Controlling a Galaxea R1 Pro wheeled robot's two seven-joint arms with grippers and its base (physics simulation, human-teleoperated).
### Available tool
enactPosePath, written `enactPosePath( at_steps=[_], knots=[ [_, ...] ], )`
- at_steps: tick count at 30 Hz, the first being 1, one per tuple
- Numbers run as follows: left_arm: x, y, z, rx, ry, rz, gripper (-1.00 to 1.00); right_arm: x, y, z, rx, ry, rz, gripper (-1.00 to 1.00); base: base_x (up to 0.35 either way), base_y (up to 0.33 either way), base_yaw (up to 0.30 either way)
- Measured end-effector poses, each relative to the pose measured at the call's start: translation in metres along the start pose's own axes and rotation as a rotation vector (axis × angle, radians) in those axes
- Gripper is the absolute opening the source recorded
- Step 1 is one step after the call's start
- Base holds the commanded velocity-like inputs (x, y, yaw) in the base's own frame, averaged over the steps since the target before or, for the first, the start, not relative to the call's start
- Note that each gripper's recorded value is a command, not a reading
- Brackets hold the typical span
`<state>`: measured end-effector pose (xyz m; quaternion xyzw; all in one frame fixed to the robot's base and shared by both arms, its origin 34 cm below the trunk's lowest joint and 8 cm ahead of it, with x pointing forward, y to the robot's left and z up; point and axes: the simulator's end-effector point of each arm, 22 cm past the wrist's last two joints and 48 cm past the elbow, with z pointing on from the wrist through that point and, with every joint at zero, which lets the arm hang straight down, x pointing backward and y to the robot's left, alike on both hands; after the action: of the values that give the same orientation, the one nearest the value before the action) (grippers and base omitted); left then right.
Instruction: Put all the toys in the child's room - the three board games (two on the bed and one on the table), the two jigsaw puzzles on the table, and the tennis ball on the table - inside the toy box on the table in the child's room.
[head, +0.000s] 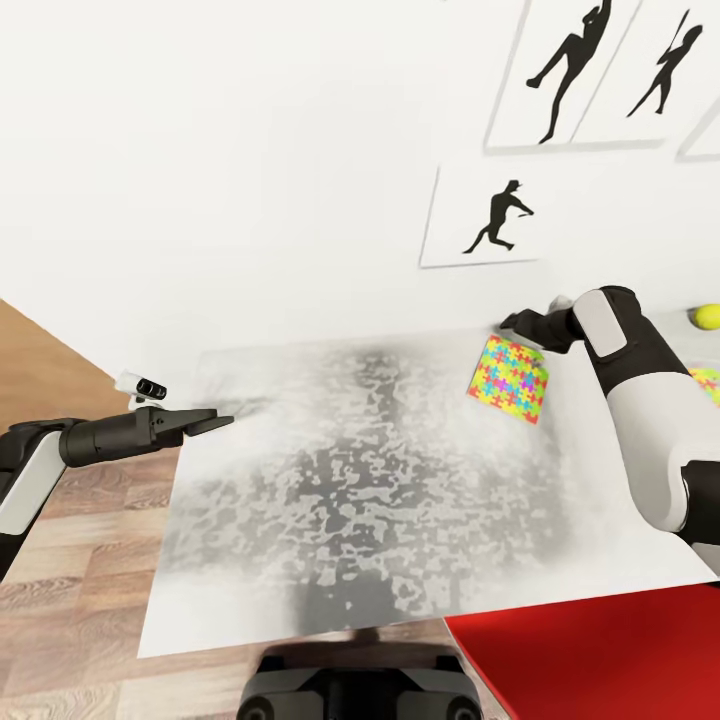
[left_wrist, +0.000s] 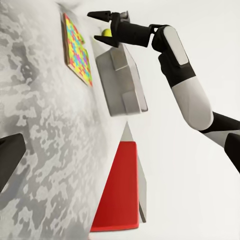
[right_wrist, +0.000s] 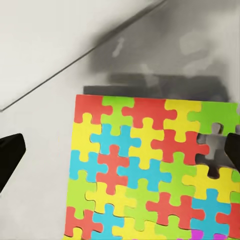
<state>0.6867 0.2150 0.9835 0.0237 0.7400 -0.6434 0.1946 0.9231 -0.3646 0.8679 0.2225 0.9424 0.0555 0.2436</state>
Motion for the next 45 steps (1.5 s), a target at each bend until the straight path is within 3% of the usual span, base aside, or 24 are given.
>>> enactPosePath(
  at_steps=[18,45],
  knots=[
    [0.004,0.011,0.001,-0.005,0.004,-0.02,1.0,0.008,-0.003,0.013,0.004,0.015,-0.008,1.0,0.0,0.0,0.0],
    [0.005,0.012,0.001,-0.005,0.004,-0.021,1.0,0.003,0.003,0.008,0.005,-0.001,-0.045,1.0,0.0,0.0,0.0]
  ],
)
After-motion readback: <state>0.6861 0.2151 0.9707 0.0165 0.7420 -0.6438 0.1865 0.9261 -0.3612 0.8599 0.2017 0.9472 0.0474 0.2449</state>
